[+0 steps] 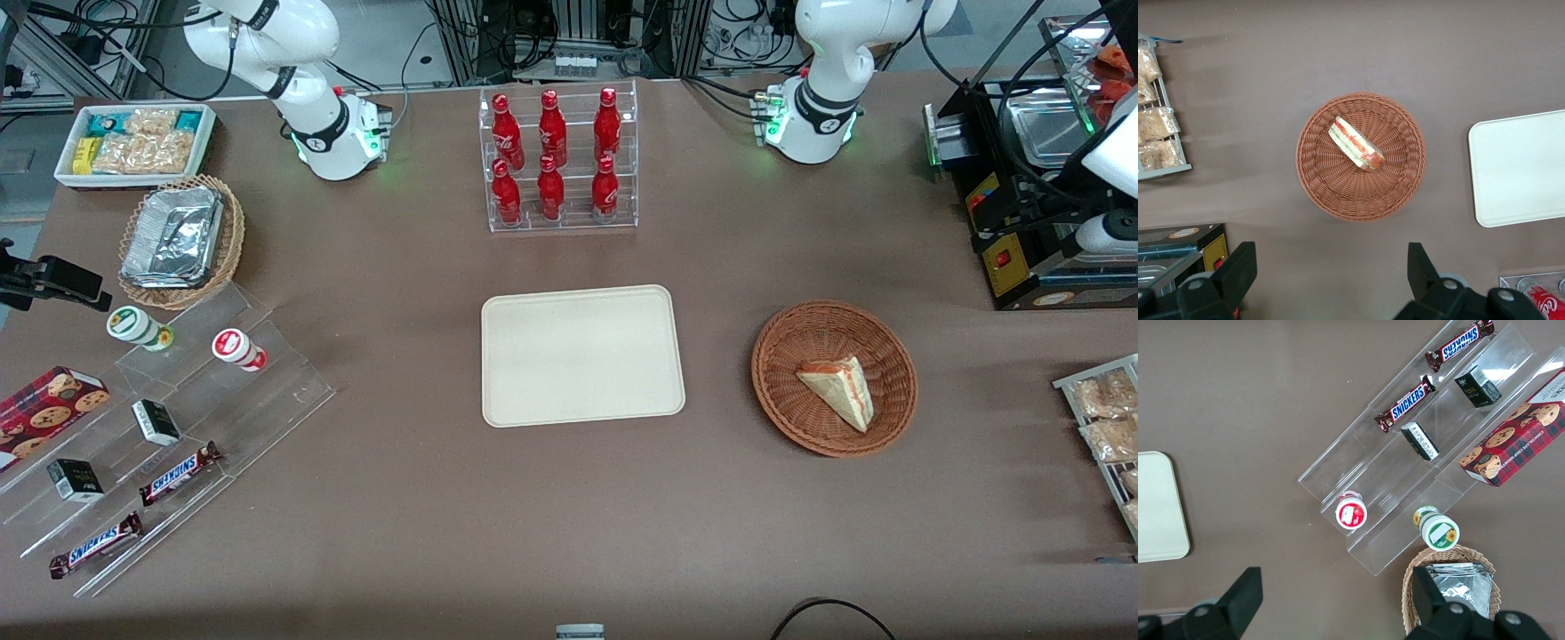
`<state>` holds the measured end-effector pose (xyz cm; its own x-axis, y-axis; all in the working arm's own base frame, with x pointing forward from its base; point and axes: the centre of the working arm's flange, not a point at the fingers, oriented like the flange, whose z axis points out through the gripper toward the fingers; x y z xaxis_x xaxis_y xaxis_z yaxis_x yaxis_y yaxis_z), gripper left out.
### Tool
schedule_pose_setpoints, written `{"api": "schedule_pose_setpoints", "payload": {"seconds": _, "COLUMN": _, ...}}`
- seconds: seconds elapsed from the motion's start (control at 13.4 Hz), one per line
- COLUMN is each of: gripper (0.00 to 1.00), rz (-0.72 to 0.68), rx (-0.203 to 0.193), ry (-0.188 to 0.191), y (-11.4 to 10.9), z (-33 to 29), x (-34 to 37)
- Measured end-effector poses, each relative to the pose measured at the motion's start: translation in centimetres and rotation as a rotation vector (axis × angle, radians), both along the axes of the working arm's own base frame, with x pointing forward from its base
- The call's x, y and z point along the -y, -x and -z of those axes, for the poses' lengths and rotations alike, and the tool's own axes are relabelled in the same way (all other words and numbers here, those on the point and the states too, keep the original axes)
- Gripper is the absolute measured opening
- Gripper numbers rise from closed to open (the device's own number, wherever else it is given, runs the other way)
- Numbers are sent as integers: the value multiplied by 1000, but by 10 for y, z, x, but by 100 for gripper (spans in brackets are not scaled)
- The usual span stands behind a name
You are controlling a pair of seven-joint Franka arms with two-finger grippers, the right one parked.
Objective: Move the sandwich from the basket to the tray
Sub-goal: 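Move the left gripper over the wrapped sandwich in the wicker basket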
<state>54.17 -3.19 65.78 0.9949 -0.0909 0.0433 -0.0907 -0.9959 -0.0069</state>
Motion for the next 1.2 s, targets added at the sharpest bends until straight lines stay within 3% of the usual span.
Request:
{"api": "schedule_pose_setpoints", "payload": {"seconds": 0.37, "gripper": 100, "rz": -7, "rx": -25, "ry": -1, "y": -1, "z": 6, "x": -4}}
{"api": "schedule_pose_setpoints", "payload": {"seconds": 0.67, "gripper": 100, "rz": -69, "rx": -70, "ry": 1, "y": -21, "z": 66, "x": -5}}
{"api": "schedule_pose_setpoints", "payload": {"seconds": 0.9, "gripper": 100, "rz": -182, "rx": -54, "ry": 7, "y": -33, "z": 135, "x": -1}}
{"api": "schedule_pose_setpoints", "payload": {"seconds": 1.2, "gripper": 100, "rz": -394, "rx": -11, "ry": 22, "y": -28, "z": 207, "x": 3}}
